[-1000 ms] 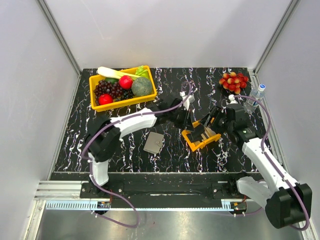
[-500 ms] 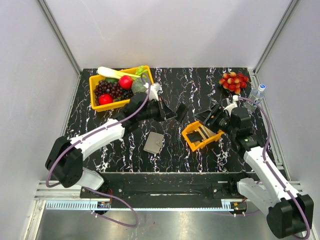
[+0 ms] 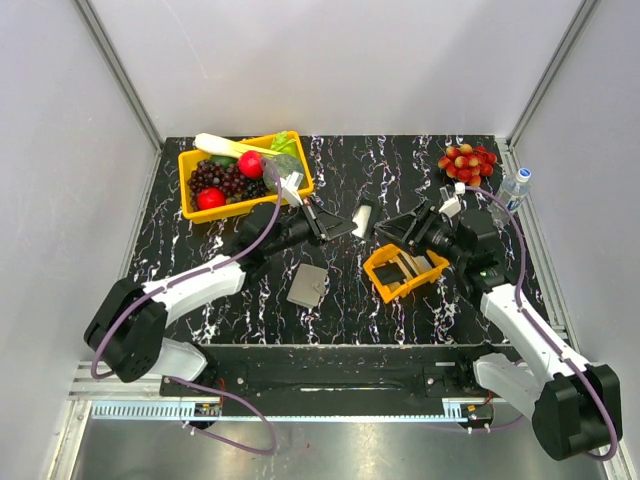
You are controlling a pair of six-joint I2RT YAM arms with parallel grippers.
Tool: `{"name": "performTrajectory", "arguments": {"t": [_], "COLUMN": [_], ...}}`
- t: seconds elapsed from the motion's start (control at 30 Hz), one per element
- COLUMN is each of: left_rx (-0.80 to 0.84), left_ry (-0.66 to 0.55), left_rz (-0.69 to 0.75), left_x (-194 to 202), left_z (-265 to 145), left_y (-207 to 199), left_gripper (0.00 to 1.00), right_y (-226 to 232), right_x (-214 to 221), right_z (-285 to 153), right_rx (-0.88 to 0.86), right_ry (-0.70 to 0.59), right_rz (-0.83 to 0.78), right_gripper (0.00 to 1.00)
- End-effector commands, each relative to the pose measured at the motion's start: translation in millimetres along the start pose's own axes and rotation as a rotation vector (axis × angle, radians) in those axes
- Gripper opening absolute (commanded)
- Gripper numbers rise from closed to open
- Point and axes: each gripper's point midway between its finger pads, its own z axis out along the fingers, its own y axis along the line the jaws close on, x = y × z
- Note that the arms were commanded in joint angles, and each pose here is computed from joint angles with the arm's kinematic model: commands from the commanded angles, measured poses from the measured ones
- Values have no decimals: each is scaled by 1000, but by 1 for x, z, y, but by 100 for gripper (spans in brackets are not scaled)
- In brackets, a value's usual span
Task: Put the credit cards into the card holder
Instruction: Pick up the credit card from the storage box.
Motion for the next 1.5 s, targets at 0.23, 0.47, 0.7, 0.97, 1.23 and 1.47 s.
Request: {"name": "performTrajectory", "arguments": {"t": [0.23,0.47,0.7,0.97,1.23,1.47], "left_rx": [196,193,195,187,-117,-781], "left_ry": [15,25,33,42,60,246], "left_rz": [-33,-45,-53,-67,29,256], "left_x": [-4,0,3,6,11,36], "left_z": [3,2,2,5,-9,-78], "left_y": [-38,-33,-31,-24,43,169], "left_gripper": [0,0,0,14,99,99], "right_y": [33,40,43,43,7,-34], "right_x": [-10,-13,-15,-12,-11,-3], "right_z": [7,8,5,4,0,-3], "right_rx": [-133,-174,-183,-187,3,217], "right_ry": [-5,-17,-35,-25,-51,2], "right_rz": [-15,-5,-17,-16,-53,-114], "right_gripper": [54,40,28,5,4,2]}}
